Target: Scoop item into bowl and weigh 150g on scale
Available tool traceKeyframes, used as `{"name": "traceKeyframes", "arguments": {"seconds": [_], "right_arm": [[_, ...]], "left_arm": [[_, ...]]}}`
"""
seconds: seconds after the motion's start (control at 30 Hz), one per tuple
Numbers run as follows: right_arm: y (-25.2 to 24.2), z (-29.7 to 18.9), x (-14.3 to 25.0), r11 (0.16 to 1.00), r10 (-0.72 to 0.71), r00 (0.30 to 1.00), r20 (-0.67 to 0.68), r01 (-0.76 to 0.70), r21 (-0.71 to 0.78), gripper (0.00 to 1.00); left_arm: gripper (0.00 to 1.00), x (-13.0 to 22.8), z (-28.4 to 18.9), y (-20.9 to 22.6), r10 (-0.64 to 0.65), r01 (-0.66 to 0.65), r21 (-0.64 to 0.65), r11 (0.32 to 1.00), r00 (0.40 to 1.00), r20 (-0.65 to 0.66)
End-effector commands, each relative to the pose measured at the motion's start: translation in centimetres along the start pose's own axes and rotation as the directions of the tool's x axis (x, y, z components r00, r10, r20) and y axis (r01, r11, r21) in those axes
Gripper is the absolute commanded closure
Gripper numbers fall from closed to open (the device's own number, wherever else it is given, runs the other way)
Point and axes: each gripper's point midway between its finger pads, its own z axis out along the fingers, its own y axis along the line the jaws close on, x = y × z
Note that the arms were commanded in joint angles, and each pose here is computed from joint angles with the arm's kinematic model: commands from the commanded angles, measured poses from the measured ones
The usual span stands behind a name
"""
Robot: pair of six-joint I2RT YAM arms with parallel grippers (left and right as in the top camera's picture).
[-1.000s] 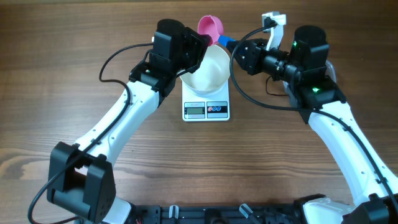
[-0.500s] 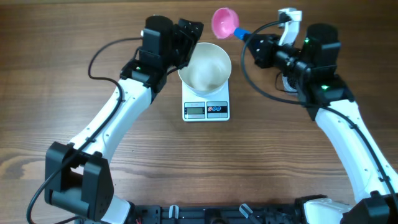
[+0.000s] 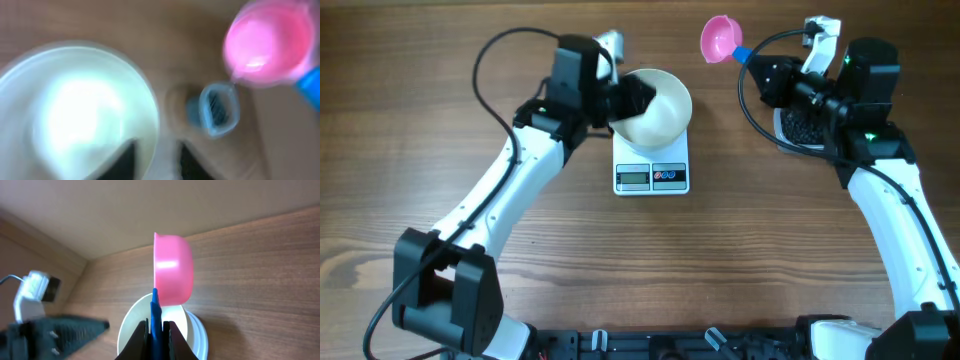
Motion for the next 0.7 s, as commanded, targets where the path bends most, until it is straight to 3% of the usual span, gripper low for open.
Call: {"name": "traceKeyframes", "arguments": {"seconds": [0.0, 0.17, 0.33, 0.47, 0.67], "right_arm": [[0.3, 0.0, -0.6, 0.999, -0.032, 0.999, 0.006, 0.032, -0.011, 0.96], [-0.9, -0.1, 0.1, 0.999, -0.006, 1.0, -0.013, 0.006, 0.046, 0.96], [-1.6, -0.1, 0.4, 0.996, 0.01, 1.0, -0.023, -0.008, 0.084, 0.96], [-1.6, -0.1, 0.4, 0.996, 0.011, 1.0, -0.023, -0.009, 0.084, 0.96], [-1.8, -0.2, 0.7, 0.995, 0.017, 0.999, -0.03, -0.014, 0.095, 0.96]], "left_arm": [[0.96, 4.6, 0.0, 0.0, 0.104, -0.116, -0.08, 0.99, 0.984, -0.143], [0.96, 10.1, 0.4, -0.1, 0.23, -0.301, -0.289, 0.909, 0.939, -0.254], [0.96, 14.2, 1.6, 1.2, 0.351, -0.447, -0.251, 0.859, 0.869, -0.348], [0.96, 14.7, 4.1, 2.6, 0.582, -0.648, -0.155, 0.746, 0.747, -0.322], [0.96, 16.1, 6.2, 5.5, 0.562, -0.656, -0.185, 0.732, 0.734, -0.381]]}}
